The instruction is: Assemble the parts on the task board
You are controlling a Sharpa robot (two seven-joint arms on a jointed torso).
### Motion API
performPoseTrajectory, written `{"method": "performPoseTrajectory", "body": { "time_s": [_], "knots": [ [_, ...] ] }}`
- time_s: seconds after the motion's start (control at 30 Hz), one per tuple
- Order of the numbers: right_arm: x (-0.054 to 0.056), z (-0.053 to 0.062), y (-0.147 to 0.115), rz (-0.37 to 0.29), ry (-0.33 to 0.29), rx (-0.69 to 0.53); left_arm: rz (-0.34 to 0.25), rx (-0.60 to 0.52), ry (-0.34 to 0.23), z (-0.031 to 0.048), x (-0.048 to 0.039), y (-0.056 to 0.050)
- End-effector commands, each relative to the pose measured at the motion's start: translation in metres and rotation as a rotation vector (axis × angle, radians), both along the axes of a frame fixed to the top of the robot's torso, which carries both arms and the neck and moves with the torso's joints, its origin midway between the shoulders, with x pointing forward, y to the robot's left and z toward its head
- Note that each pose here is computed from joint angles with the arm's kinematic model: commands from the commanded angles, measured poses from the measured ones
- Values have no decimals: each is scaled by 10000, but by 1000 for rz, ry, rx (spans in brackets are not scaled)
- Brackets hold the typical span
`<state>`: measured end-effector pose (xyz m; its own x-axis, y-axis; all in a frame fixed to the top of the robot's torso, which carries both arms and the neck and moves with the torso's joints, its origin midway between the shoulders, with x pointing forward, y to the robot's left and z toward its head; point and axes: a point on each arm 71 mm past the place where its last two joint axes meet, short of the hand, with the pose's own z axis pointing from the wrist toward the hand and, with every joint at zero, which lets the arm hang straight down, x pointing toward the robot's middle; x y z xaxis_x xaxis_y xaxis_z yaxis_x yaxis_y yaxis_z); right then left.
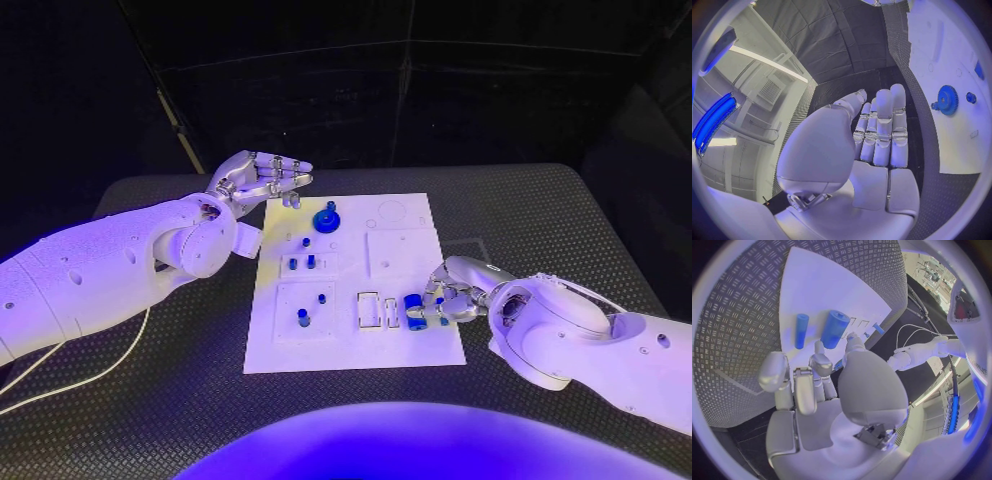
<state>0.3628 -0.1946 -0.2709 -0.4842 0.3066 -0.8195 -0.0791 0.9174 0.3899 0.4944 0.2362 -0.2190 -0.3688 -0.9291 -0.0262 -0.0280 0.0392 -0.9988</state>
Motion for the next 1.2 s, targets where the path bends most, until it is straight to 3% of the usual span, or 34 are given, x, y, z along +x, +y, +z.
{"method": "performPoseTrajectory", "body": {
  "time_s": [0.03,0.4,0.6,0.93,1.2],
  "knots": [
    [10,-46,-7,-3,24,-49,-10,-10,-3,13,-2,-11],
    [-33,-199,99,-4,69,-81,-14,-9,3,6,-5,-11],
    [-38,-212,106,-14,57,-76,-14,-8,5,3,-6,-6],
    [-50,-119,97,-48,-26,7,-15,-9,7,-7,-14,-6],
    [-95,14,134,-66,-96,151,-14,-9,12,-38,-31,-5]
  ]
}}
